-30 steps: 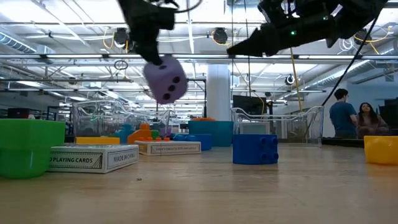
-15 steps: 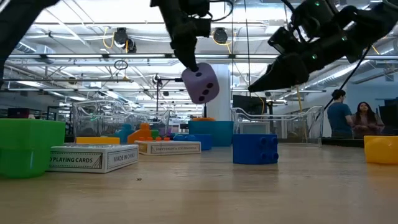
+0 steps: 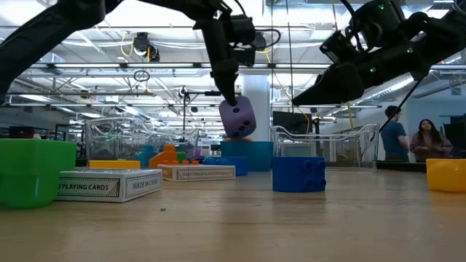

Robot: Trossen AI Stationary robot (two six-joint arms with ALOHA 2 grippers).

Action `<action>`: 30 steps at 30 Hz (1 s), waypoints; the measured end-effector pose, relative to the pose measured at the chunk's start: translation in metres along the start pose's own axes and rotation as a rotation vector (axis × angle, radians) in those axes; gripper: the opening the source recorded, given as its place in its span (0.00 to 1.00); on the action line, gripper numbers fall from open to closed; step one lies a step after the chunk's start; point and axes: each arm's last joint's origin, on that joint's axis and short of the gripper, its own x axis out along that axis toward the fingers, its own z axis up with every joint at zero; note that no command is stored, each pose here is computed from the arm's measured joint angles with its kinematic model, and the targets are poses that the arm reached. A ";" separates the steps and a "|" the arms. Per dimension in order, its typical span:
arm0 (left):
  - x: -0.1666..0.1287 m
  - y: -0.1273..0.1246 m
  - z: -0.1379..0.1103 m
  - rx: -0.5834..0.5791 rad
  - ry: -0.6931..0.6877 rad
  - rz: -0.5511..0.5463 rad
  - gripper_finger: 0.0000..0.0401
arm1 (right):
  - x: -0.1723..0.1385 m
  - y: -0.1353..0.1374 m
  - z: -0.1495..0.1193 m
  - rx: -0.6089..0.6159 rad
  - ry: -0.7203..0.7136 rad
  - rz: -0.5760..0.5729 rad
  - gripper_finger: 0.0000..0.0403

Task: Pick & Place Toys
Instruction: Put the violet dice into the blue bin

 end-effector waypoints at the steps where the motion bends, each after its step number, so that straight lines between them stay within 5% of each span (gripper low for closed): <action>1: 0.004 0.001 0.000 -0.003 0.008 -0.003 0.32 | 0.000 0.000 0.000 0.000 0.000 0.000 0.52; 30: 0.049 -0.007 0.007 -0.016 0.041 -0.025 0.32 | 0.000 0.000 0.000 -0.013 0.000 -0.001 0.52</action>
